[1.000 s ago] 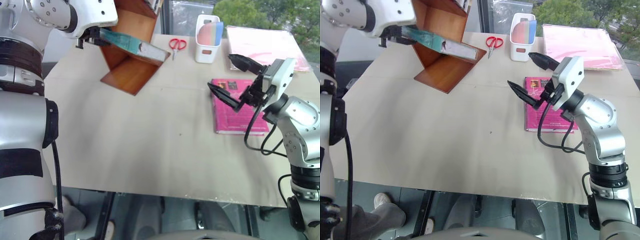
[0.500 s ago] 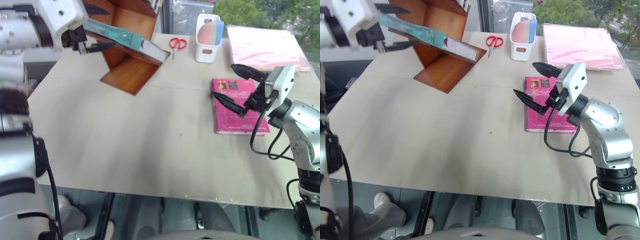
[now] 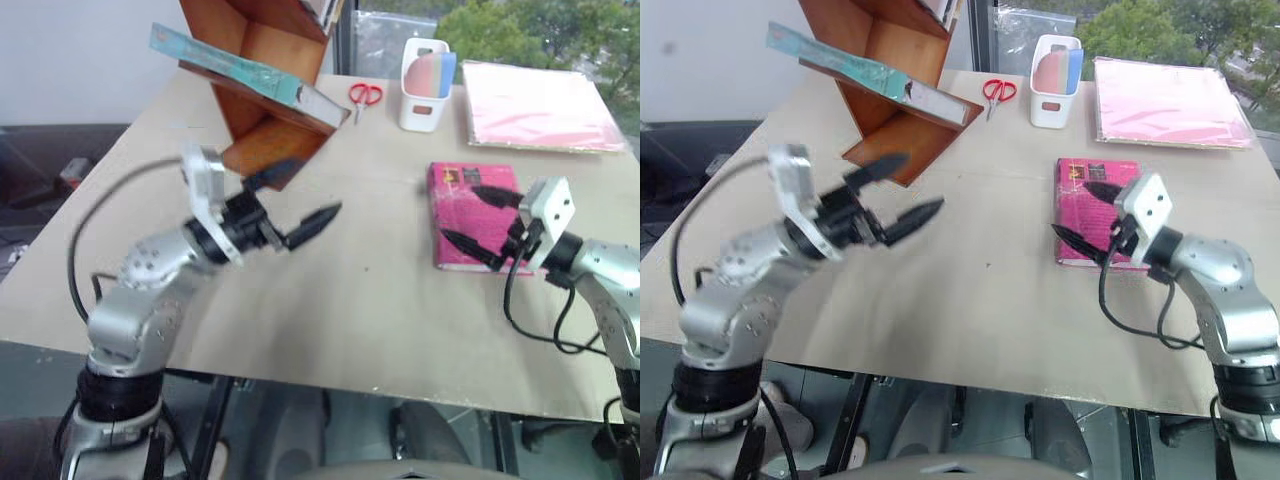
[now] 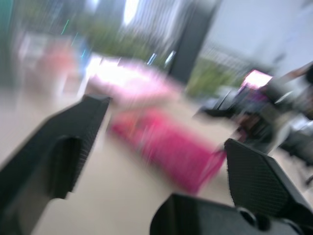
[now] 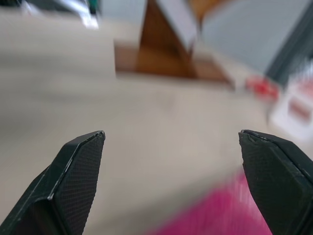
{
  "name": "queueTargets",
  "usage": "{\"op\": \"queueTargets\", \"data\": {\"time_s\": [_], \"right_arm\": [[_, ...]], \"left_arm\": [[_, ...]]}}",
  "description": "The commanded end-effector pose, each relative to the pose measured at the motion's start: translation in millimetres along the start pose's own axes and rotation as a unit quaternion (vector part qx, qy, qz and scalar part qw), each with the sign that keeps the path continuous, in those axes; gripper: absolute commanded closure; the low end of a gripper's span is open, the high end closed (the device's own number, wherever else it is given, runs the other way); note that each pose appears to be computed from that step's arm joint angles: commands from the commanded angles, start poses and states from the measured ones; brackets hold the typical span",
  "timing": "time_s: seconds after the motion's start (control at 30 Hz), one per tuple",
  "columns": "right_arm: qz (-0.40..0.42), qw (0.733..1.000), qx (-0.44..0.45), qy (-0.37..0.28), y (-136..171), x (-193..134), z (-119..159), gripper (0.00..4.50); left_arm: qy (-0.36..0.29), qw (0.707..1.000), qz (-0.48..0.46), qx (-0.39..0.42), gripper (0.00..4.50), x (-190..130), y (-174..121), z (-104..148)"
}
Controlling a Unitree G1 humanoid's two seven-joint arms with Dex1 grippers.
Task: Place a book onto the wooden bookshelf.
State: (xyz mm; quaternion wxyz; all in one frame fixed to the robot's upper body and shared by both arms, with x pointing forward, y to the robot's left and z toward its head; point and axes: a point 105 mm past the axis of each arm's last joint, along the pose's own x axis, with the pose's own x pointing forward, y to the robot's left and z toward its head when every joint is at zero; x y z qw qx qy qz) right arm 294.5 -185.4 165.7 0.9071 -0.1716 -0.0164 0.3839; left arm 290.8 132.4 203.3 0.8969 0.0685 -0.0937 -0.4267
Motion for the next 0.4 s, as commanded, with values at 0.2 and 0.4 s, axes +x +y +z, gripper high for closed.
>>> {"op": "queueTargets", "data": {"time_s": [0.2, 0.4], "right_arm": [[-0.065, 0.992, -0.044, 0.096, -19.3, -93.2, -3.9, 0.00], [-0.082, 0.988, -0.031, 0.125, -20.1, -107.7, -14.4, 0.00]], "left_arm": [[0.078, 0.995, 0.044, 0.036, 0.03, -60.5, 36.0, -23.9], [0.107, 0.994, 0.016, 0.023, 0.03, -71.3, 36.9, -34.6]]}}
